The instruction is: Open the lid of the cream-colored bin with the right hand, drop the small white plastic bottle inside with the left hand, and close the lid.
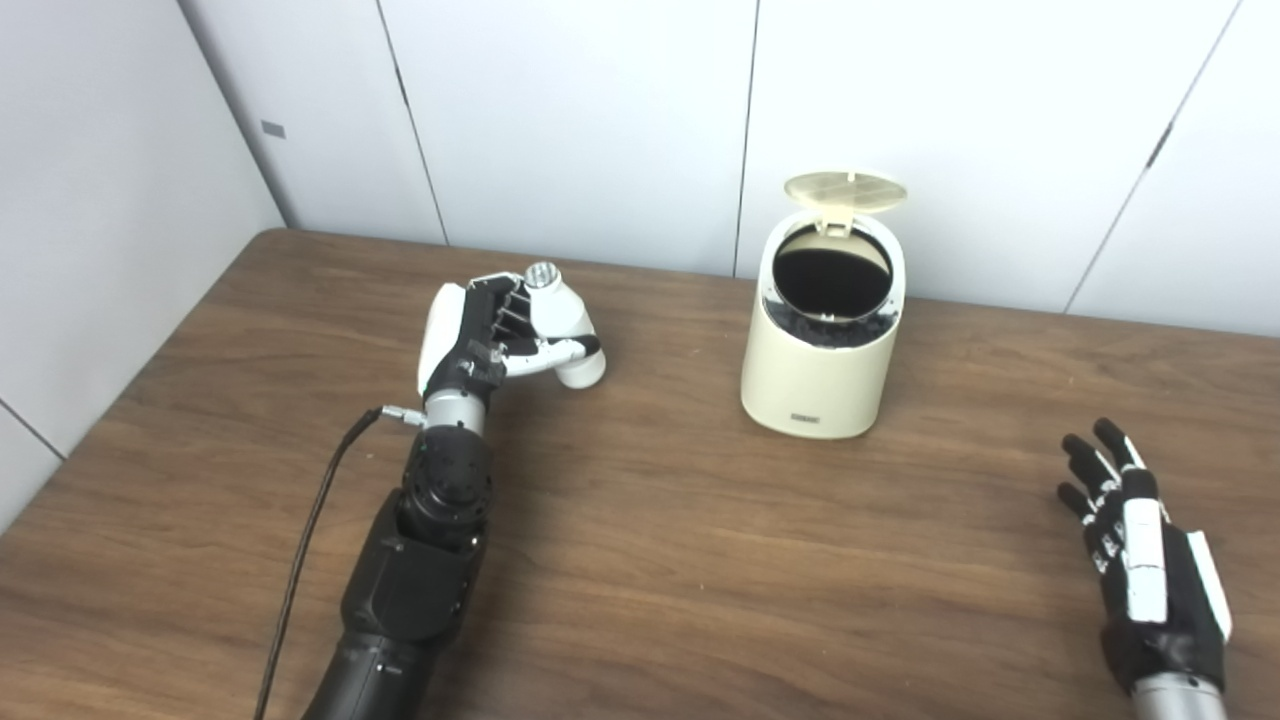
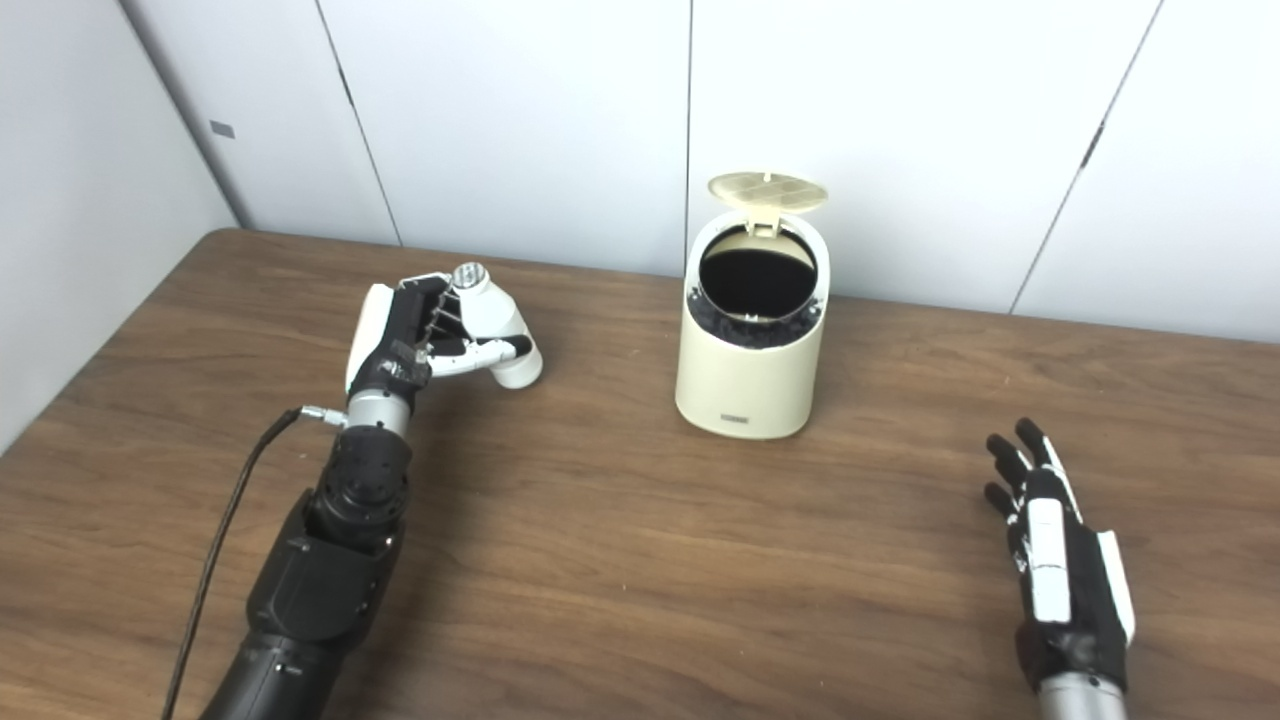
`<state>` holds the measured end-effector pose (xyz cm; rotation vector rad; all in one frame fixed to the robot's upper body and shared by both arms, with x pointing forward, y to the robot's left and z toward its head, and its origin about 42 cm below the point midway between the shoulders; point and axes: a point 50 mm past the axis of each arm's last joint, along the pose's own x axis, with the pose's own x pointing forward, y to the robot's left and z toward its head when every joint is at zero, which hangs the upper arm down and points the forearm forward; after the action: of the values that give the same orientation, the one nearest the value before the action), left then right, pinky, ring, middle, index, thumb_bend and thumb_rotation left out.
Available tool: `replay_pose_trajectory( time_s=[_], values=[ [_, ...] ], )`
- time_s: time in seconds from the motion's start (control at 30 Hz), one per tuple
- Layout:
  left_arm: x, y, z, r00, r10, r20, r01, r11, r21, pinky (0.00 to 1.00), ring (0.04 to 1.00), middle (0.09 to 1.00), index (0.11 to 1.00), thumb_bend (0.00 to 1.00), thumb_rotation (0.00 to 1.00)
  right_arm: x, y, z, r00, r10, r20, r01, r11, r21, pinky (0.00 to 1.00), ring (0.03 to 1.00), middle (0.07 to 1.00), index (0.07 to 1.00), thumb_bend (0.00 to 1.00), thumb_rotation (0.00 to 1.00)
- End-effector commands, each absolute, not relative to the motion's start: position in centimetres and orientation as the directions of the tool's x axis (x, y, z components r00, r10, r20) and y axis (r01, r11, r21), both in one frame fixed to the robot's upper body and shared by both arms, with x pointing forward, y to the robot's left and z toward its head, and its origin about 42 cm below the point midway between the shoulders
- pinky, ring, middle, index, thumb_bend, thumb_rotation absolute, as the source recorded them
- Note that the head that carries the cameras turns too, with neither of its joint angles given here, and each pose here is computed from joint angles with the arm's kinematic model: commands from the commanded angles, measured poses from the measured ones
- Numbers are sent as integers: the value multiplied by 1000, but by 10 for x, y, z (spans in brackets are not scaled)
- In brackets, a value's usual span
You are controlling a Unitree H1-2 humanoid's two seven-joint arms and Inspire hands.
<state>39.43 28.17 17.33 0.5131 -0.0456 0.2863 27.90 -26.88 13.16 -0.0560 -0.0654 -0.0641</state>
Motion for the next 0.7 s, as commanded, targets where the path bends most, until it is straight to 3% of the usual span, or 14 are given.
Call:
replay_pose_trajectory(
  time_s=[0.0,0.33,0.67],
  values=[
    [406,281,199,944,249,216,-324,825,463,468,479,509,460,501,0,284,-271,149,989,-49,143,57,997,-56,937,953,896,946,597,972],
    [400,276,210,940,228,255,-325,826,461,497,495,512,451,500,0,284,-271,149,989,-51,136,60,996,-59,953,960,903,946,580,975],
    [385,247,249,899,157,408,-350,818,456,460,470,507,448,501,0,284,-263,145,990,-56,128,66,995,-78,936,952,903,944,589,998]
  ],
)
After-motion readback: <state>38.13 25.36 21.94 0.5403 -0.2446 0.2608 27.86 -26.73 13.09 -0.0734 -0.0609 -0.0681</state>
